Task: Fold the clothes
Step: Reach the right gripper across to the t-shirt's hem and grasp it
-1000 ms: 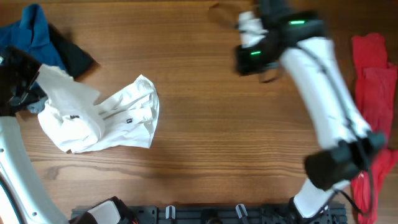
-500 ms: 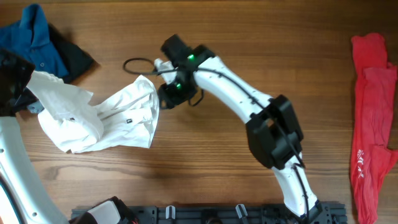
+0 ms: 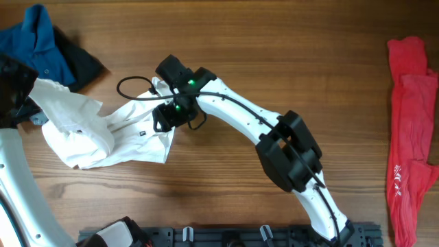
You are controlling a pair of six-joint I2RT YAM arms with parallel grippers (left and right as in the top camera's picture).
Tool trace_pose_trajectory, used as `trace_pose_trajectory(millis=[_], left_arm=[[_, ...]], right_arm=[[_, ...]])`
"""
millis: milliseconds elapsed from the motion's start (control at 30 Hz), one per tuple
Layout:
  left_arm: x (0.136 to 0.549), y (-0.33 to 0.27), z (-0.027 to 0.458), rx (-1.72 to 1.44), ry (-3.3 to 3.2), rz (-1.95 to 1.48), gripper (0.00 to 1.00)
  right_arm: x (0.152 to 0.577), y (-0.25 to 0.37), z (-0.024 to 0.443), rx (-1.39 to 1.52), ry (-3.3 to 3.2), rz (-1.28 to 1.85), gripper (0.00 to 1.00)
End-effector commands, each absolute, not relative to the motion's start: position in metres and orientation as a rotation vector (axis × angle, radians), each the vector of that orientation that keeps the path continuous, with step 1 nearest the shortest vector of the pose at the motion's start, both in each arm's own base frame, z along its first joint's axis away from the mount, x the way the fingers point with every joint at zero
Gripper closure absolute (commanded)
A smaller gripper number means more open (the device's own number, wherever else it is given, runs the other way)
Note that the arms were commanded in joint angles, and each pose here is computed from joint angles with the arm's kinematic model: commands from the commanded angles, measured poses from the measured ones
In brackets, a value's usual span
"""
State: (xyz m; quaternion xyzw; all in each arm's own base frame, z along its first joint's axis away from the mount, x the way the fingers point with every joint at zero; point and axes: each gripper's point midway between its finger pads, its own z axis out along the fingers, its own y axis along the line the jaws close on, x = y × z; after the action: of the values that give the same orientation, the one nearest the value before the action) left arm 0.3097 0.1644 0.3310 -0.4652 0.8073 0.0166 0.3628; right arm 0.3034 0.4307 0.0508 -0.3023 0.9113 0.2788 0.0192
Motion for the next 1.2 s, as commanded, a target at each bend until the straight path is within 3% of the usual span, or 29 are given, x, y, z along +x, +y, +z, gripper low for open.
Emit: trace_pose_trajectory(millis=[0, 633, 700, 767, 800, 900, 1167], left_arm=[[0.307, 0.169, 0.335, -1.186, 2.071, 0.070, 0.96], [0.306, 0.168, 0.334, -1.190, 2.079, 0.072, 0.96], [0.306, 0.168, 0.333, -1.191, 2.081, 0.072, 0.96], [0.306, 0.168, 0.333, -1.191, 2.081, 0.072, 0.96], [0.306, 0.168, 0.333, -1.191, 2.081, 0.072, 0.96], [0.306, 0.168, 0.333, -1.191, 2.081, 0.072, 0.96], [0.306, 0.168, 0.333, -1.191, 2.081, 0.072, 0.96]], right_arm=[[0.304, 0.426, 0.016, -0.868, 2.909, 0.801, 0.42], [0.296, 0.442, -0.004, -0.867, 2.912, 0.813, 0.47], [0.292, 0.443, -0.010, -0.859, 2.931, 0.807, 0.52], [0.290, 0.444, -0.013, -0.860, 2.937, 0.804, 0.69], [0.295, 0.442, -0.015, -0.811, 2.949, 0.765, 0.82], [0.302, 0.438, -0.013, -0.775, 2.945, 0.727, 0.96], [0.338, 0.401, 0.037, -0.610, 2.903, 0.531, 0.96]])
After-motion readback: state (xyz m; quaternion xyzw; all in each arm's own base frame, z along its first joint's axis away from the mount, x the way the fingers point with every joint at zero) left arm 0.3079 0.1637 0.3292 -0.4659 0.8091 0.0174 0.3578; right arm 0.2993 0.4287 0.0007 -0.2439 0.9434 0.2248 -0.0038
